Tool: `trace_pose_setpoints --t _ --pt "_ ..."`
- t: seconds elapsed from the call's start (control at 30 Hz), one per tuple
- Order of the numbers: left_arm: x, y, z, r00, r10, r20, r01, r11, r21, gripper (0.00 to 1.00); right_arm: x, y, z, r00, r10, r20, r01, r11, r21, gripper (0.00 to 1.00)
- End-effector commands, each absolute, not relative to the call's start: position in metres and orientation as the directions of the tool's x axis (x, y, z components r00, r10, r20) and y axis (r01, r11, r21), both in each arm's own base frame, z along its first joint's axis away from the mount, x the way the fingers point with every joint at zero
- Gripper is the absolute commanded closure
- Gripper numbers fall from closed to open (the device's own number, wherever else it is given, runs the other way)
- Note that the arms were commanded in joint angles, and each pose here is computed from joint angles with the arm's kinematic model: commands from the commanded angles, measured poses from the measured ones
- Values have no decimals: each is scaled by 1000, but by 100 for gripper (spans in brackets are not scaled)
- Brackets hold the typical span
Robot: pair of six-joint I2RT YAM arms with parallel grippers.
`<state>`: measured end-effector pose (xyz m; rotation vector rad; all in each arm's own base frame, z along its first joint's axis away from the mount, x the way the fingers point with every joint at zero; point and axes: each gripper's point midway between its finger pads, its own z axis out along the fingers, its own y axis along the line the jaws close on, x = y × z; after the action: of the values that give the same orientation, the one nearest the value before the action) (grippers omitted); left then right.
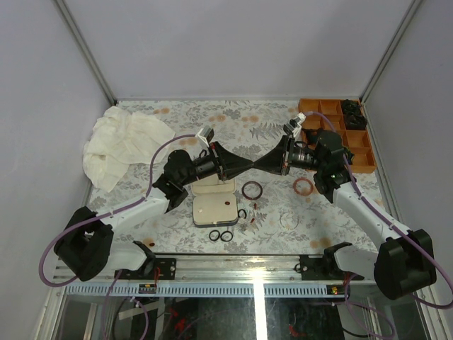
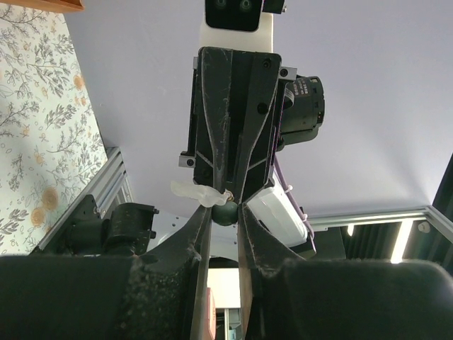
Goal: Organize the mixed jewelry
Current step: Place the jewelry in the jewelry box.
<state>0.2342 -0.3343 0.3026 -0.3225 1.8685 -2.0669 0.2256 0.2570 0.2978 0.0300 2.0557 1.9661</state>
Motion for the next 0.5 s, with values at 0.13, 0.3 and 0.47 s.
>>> trace_pose_setpoints --t 0.13,0.3,0.47 --pt "231 -334 308 -914 -397 -87 130 -83 -988 100 213 260 304 -959 168 -227 -221 50 974 77" --pt "231 -332 305 -912 -402 -83 125 -79 -989 100 212 260 306 -958 170 -232 -227 50 973 72" --pt "229 -330 302 -911 -405 -80 119 -73 -990 100 213 258 305 -955 178 -236 -228 65 972 52"
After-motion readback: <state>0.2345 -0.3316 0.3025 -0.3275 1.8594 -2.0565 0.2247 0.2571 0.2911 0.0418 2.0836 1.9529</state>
